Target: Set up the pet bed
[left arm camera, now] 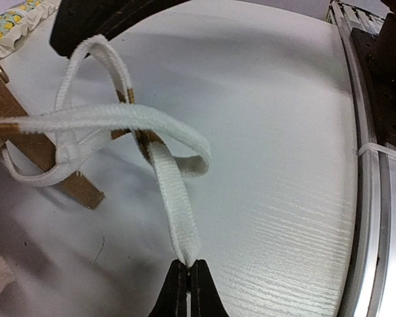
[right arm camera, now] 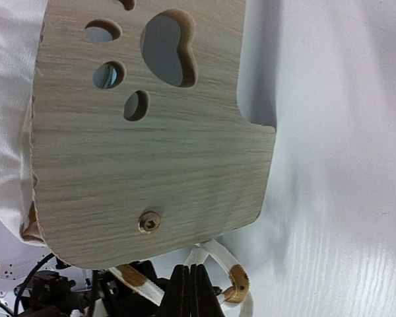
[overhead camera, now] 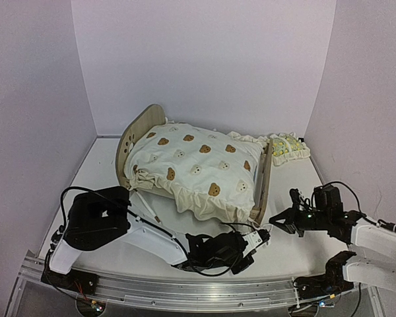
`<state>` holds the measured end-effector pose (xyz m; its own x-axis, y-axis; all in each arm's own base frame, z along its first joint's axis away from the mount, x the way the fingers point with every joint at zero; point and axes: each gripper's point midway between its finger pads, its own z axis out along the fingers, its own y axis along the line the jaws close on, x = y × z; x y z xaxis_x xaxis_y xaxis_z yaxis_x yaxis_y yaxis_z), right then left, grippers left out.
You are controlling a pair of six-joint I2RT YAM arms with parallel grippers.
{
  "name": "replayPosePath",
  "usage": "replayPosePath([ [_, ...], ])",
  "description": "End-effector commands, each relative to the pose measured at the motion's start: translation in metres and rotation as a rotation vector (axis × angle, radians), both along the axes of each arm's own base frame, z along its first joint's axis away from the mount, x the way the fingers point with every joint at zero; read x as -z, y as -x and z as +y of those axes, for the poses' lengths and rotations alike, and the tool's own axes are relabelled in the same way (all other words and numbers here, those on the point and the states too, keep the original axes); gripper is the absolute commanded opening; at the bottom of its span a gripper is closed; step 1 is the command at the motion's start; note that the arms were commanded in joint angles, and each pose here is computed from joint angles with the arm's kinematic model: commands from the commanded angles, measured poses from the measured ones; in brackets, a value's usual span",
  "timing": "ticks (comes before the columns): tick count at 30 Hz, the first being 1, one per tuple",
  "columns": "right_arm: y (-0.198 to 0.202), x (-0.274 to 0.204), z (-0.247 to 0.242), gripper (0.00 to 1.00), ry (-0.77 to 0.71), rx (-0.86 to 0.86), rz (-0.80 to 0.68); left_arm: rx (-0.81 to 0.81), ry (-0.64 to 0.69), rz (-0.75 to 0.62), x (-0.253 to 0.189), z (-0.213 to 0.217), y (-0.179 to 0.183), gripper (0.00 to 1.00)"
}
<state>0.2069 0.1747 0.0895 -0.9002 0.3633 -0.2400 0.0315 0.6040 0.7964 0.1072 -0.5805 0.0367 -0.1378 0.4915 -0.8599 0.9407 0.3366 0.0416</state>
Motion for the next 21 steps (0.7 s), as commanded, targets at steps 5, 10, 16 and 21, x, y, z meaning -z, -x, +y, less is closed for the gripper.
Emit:
replayPosePath([
  [5,-0.016,-0.016,-0.032,0.00,0.185,0.120,-0.083,-0.032,0.093,0.002,-0.052,0.014,-0.001,0.00],
  [10,-0.024,-0.023,-0.047,0.00,0.258,0.183,-0.115,-0.048,0.094,-0.011,-0.058,0.024,-0.003,0.00],
  [16,-0.032,-0.021,-0.054,0.00,0.300,0.227,-0.105,-0.088,0.090,-0.040,-0.063,0.037,-0.010,0.00],
  [21,-0.041,-0.027,-0.055,0.00,0.311,0.246,-0.119,-0.153,0.061,-0.083,-0.066,0.048,-0.023,0.00],
])
